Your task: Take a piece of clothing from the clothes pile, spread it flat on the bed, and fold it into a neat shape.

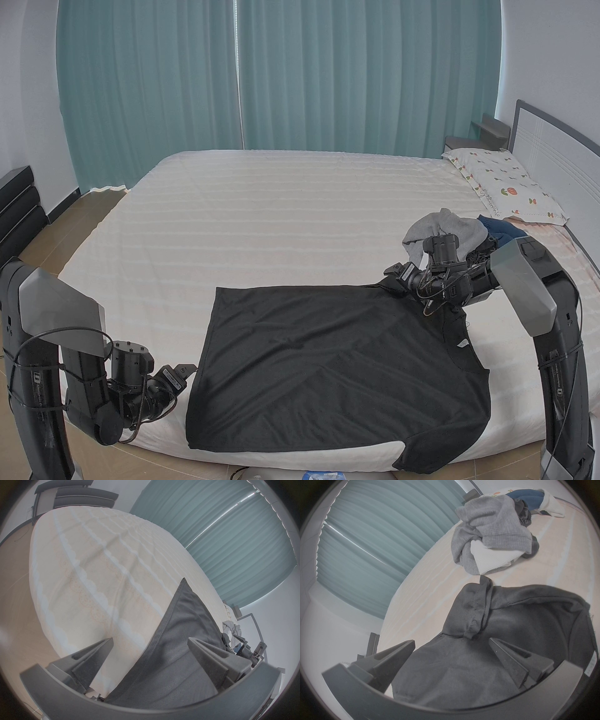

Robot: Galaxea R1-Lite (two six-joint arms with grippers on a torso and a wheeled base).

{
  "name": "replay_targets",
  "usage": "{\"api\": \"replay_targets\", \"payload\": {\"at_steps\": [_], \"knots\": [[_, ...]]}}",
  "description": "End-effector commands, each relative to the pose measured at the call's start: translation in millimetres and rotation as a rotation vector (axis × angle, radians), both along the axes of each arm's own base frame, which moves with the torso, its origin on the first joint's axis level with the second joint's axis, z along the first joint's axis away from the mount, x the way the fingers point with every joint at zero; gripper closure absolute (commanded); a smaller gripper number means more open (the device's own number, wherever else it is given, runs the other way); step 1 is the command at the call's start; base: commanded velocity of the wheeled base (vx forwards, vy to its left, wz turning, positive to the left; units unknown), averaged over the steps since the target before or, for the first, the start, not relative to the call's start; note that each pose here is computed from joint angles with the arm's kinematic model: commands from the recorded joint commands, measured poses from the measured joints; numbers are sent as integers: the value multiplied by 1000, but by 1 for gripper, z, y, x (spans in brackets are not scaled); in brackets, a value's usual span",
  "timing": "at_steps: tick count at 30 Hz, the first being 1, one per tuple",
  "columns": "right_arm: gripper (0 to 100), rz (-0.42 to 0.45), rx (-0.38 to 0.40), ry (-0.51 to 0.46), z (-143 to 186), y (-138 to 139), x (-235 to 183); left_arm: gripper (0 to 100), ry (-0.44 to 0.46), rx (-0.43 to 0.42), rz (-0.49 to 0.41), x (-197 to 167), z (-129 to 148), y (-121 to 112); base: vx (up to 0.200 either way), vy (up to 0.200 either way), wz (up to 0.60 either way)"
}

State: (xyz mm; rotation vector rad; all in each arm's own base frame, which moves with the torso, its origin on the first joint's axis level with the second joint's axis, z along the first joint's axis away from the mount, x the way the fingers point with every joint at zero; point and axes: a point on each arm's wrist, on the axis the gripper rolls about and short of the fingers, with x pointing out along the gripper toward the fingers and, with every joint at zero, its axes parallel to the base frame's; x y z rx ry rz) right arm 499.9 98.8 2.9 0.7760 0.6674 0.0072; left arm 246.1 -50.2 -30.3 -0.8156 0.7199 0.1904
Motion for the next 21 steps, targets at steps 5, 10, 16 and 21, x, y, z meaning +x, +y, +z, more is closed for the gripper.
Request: {"api": "replay_targets", "payload": {"at_steps": [5, 10, 16, 21], "knots": [[0, -31, -23, 12, -23, 6, 22, 0, 2, 0, -1, 0, -1, 0, 0, 0, 0], [0, -50, -29, -2, -21, 8, 32, 0, 0, -1, -1, 0, -1, -1, 0, 0, 0], [100, -40, -35, 5, -26, 12, 31, 0, 0, -1, -1, 0, -1, -1, 0, 0, 0], [100, -28, -19, -78, -16, 19, 34, 0, 3, 0, -2, 0, -1, -1, 0, 0, 0]]}}
